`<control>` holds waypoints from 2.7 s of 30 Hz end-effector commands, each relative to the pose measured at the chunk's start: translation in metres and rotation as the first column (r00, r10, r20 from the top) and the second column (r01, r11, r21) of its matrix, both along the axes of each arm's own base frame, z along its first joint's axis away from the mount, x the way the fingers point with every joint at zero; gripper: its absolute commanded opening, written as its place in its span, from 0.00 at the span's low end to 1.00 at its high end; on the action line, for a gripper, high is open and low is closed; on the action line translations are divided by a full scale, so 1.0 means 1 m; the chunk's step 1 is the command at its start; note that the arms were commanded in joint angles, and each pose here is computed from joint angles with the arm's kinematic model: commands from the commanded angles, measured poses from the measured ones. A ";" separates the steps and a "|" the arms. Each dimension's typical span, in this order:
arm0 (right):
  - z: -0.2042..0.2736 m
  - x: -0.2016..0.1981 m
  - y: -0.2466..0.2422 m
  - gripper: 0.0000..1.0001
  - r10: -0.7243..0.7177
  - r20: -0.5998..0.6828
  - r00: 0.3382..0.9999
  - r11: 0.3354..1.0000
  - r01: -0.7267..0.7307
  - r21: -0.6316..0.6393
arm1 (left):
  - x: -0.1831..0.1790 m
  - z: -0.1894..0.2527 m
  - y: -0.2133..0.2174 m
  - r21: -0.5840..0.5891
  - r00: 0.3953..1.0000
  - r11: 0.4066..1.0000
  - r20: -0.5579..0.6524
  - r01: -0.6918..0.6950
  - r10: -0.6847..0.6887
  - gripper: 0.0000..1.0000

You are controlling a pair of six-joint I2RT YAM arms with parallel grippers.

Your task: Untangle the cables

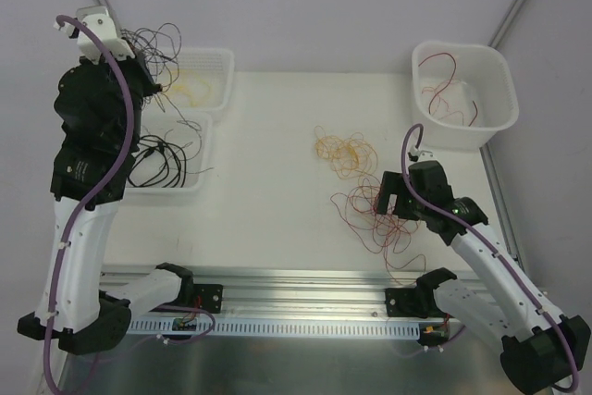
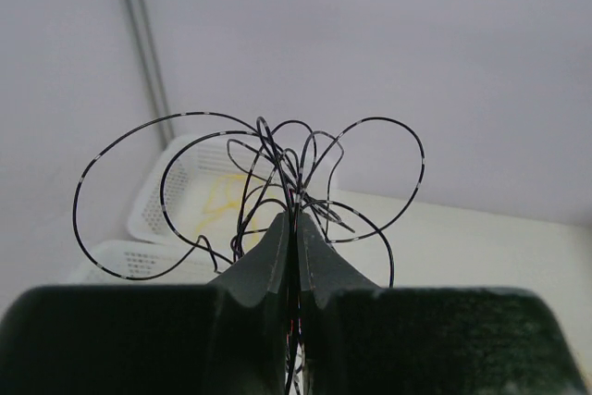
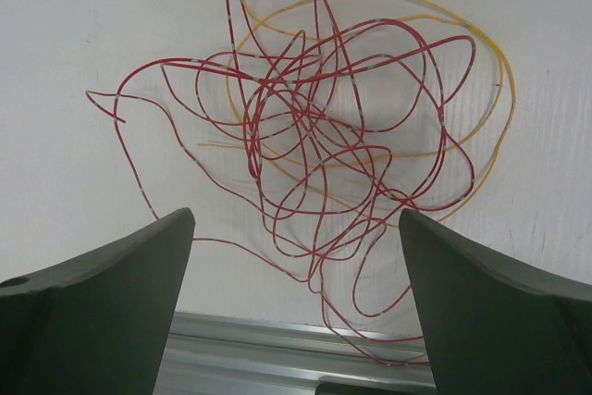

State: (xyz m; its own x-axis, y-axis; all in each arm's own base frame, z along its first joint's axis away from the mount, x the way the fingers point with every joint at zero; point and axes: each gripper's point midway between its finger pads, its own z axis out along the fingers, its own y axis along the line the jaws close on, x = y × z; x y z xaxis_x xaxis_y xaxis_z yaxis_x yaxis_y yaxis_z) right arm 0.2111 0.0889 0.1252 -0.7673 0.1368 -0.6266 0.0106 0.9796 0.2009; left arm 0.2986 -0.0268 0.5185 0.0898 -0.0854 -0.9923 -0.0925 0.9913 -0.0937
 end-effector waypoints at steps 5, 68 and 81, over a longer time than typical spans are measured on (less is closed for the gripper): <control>0.005 0.004 0.010 0.99 0.031 0.016 0.999 0.999 -0.032 0.040 | 0.033 -0.021 0.071 0.075 0.957 0.955 0.044 -0.289 0.286 0.00; -0.058 0.013 0.016 0.98 -0.018 -0.186 0.982 1.000 0.018 -0.004 | -0.039 -0.311 -0.126 -0.362 0.572 0.721 -0.443 0.591 -0.691 0.99; -0.088 0.017 0.090 0.93 0.143 -0.266 0.953 0.989 -0.148 0.000 | -0.040 -0.319 -0.130 -0.394 0.541 0.707 -0.459 0.588 -0.705 0.99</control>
